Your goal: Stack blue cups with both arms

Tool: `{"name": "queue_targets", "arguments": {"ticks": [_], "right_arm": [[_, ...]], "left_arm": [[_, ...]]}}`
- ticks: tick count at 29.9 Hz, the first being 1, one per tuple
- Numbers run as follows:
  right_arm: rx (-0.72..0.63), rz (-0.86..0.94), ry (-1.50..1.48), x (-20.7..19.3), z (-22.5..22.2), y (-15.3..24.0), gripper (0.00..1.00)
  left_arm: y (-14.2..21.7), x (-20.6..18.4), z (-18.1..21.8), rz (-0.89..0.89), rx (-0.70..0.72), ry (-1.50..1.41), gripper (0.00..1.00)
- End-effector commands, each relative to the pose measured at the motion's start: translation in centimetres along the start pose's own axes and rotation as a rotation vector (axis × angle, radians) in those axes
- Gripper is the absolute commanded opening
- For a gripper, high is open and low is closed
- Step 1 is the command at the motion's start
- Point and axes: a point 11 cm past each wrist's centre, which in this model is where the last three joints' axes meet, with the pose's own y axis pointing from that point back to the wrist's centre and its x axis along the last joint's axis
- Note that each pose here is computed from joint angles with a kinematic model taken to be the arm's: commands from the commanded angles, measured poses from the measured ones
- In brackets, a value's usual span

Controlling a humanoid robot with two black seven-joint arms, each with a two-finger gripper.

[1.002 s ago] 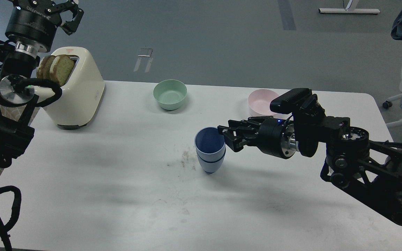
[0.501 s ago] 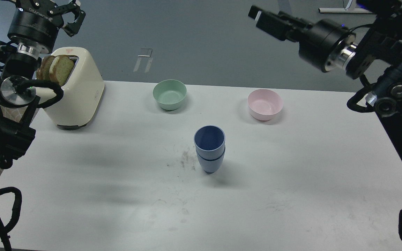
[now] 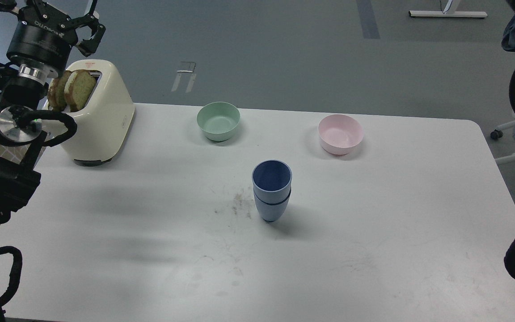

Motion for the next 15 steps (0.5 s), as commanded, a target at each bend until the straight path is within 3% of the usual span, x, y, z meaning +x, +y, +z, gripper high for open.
{"name": "queue_targets", "arguments": {"ticks": [1,15], "right_arm": [[-0.024,0.049,-0.231,1.9,3.8,1.7,1.00],[0.098,0.115,-0.779,1.8,8.5,4.8,1.00]], "left_arm": [[-0.2,0.0,1.1,-0.002,-0.033,0.008,0.98],[-0.1,0.4,1.6,0.004,-0.041,0.013,0.98]]}}
